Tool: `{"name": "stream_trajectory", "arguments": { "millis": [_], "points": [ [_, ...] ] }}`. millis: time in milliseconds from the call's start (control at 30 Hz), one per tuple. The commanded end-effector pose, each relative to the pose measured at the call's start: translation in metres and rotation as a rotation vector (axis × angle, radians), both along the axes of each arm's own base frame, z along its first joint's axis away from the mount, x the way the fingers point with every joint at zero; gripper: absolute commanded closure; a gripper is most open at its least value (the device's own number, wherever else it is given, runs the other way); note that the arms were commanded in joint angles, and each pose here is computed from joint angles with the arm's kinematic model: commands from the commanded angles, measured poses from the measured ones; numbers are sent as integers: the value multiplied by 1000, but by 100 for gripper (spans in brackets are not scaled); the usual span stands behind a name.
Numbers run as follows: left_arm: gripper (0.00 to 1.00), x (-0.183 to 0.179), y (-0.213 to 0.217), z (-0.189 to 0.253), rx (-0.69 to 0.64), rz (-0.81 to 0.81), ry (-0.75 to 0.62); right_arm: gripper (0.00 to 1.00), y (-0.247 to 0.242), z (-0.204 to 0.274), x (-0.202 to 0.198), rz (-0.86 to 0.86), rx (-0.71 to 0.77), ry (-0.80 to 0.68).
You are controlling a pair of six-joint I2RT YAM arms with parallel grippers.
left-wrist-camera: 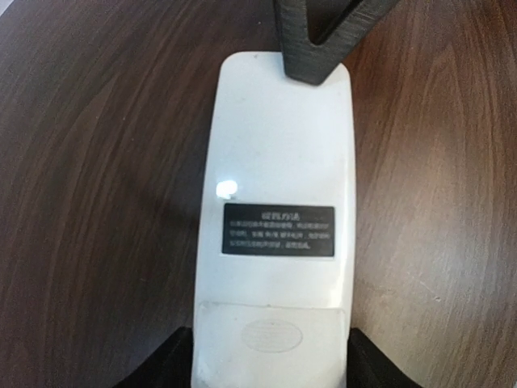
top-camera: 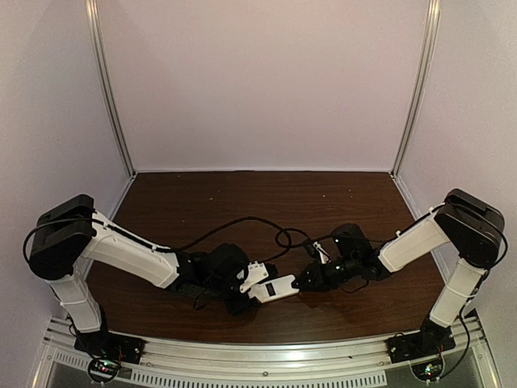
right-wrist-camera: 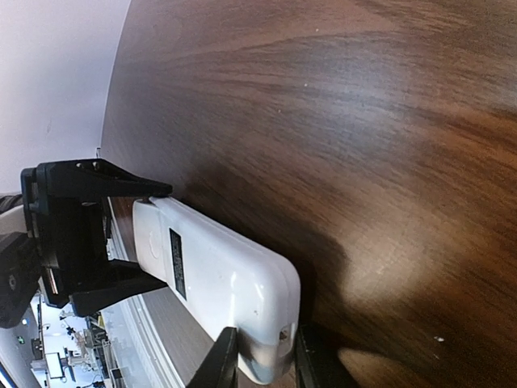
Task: Load the batteries into the remote control
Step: Load the battery cover onto the remote control.
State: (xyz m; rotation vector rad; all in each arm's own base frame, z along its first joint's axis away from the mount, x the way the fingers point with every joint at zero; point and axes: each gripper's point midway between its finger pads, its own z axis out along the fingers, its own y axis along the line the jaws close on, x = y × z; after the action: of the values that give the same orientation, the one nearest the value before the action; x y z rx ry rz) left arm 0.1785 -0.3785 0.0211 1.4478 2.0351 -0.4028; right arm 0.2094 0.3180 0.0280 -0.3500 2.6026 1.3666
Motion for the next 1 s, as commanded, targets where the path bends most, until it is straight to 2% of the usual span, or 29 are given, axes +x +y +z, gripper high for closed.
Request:
{"name": "stream_trajectory", "arguments": {
  "millis": [0,100,300,467,600,767,833,900,967],
  "points": [
    [34,9,16,-17,61,41,0,75,0,-16,-19,58,-45,50],
    [26,10,16,-13,50,44,-2,74,0,-16,-20,59,-48,50],
    [3,8,13,6,2,31,-14,70,-3,-13,-16,50,-53,44],
    [3,-7,7,37,-112,-21,16,65,-5,-10,-14,40,-55,44],
    [3,-9,14,63,-197,22,17,62,-5,-10,-16,36,-49,53],
    [3,4,40,98,-336,214,-23,63,-3,-5,-17,36,-25,56],
    [3,14,58,104,-384,360,-16,64,-3,-4,-19,37,-22,59],
    [2,19,69,105,-425,465,23,66,-3,-3,-21,35,-16,62],
    [3,18,71,106,-464,503,80,66,-4,-3,-24,32,-12,69]
  ]
}}
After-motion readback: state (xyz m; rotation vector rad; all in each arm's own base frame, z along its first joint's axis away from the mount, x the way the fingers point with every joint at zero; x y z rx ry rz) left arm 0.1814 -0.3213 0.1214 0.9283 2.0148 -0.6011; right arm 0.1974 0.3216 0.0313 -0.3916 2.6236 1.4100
